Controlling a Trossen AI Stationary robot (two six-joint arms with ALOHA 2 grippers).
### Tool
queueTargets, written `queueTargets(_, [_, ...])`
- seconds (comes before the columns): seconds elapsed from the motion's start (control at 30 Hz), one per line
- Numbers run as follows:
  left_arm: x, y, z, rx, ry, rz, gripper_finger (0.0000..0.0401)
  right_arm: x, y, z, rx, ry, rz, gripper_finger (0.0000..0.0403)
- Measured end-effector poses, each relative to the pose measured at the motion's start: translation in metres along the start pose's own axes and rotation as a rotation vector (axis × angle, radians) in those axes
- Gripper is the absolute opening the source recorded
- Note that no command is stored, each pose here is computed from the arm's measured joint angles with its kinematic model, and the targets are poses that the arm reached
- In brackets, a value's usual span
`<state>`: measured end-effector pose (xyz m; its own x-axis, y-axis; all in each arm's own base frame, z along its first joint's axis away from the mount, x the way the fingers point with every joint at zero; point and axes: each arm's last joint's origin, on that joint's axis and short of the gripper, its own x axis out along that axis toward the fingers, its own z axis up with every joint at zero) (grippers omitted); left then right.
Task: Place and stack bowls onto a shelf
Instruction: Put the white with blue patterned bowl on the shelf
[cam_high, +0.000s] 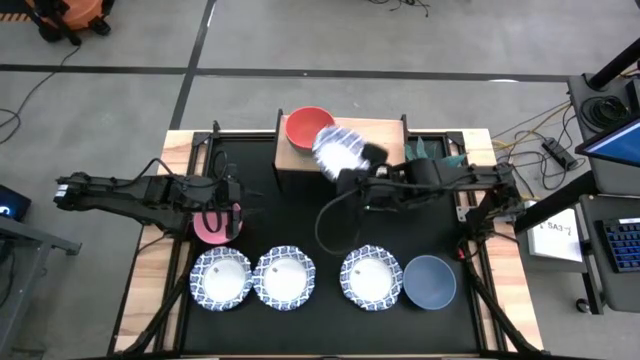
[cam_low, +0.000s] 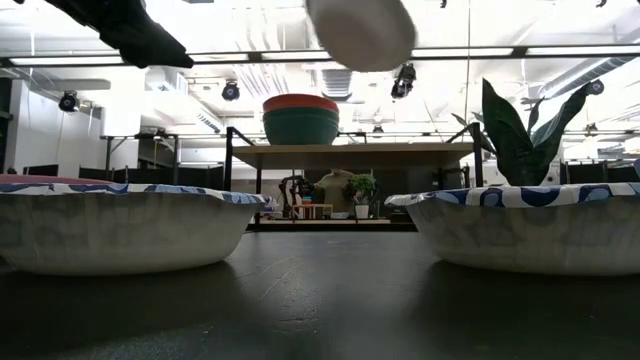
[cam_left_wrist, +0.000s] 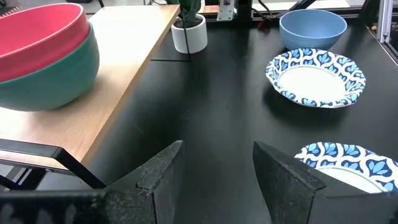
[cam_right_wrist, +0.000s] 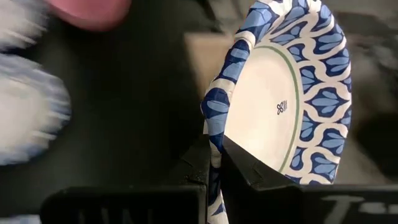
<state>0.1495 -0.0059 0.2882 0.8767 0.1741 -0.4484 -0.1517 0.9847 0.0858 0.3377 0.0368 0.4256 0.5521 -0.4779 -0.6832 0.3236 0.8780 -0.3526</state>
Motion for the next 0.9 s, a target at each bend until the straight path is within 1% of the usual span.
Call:
queueTargets(0.07, [0.0, 0.0, 0.0, 0.0, 0.0, 0.0, 0.0176, 0.004, -0.011, -0.006, -0.015, 0.062, -0.074, 0.0013])
queueTargets(0.13, [0.0, 0.0, 0.0, 0.004, 0.0, 0.0, 0.0176, 0.01, -0.021, -0.011, -0.025, 0.13, -0.118, 0.0013])
queueTargets(0.23, [0.0, 0.0, 0.0, 0.005, 0.0, 0.0, 0.0176, 0.023, -0.035, -0.018, -0.046, 0.219, -0.155, 0.0013])
queueTargets(0.3, [0.0, 0.0, 0.0, 0.005, 0.0, 0.0, 0.0176, 0.034, -0.041, -0.022, -0.084, 0.263, -0.168, 0.0013])
queueTargets(0.4, [0.0, 0.0, 0.0, 0.005, 0.0, 0.0, 0.0176, 0.048, -0.05, -0.027, -0.135, 0.324, -0.162, 0.0013])
queueTargets(0.5, [0.0, 0.0, 0.0, 0.006, 0.0, 0.0, 0.0176, 0.064, -0.058, -0.034, -0.161, 0.383, -0.117, 0.0013])
queueTargets(0.57, [0.0, 0.0, 0.0, 0.01, 0.0, 0.0, 0.0176, 0.074, -0.062, -0.039, -0.168, 0.416, -0.098, 0.0013])
queueTargets(0.7, [0.0, 0.0, 0.0, 0.014, 0.0, 0.0, 0.0176, 0.093, -0.069, -0.048, -0.178, 0.467, -0.106, 0.0013])
queueTargets(0.9, [0.0, 0.0, 0.0, 0.015, 0.0, 0.0, 0.0176, 0.117, -0.073, -0.06, -0.167, 0.493, -0.093, 0.0013])
